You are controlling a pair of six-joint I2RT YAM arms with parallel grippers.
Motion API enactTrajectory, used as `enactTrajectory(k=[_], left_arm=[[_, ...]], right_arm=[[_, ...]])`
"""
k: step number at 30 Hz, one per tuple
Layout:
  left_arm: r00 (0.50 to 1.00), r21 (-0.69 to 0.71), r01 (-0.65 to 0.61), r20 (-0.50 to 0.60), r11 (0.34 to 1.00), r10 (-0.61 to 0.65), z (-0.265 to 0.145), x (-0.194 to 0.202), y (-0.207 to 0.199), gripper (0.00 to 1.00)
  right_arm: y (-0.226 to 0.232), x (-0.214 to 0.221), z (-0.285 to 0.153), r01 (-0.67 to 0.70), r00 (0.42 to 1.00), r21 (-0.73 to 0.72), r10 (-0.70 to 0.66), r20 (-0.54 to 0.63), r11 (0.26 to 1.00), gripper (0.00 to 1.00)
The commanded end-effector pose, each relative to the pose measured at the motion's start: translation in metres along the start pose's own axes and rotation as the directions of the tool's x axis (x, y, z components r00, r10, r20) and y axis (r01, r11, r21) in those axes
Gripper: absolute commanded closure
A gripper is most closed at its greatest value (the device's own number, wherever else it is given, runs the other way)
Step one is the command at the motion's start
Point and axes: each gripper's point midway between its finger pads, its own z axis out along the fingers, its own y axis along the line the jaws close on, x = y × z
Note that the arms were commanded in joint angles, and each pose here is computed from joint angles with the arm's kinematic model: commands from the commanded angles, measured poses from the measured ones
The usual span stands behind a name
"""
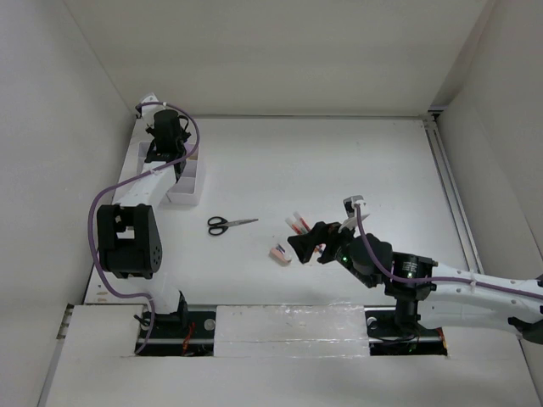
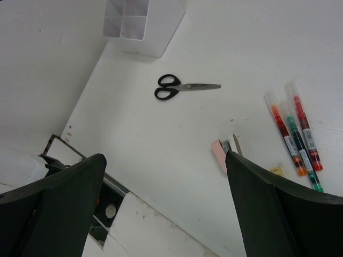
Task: Sort the stationery into containers
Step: Place the pen in the storage box.
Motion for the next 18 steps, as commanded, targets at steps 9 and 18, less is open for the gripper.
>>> enactTrajectory(k=[9,18], left_arm=[[0.998,0.002,0.034,0.061,0.999,-0.034,0.01,-0.009,-0.002,0.9],[0.998,0.003,0.034,0.059,0.999,-0.034,0.008,-0.006,0.0,0.52]], right_arm=[[0.001,-0.005,-0.004,-0.022,1.0,0.001,0.022,0.02,1.0,0.01],[-0.009,-0.005,-0.008,-0.006,1.0,0.032,0.006,0.018,0.999,0.01]])
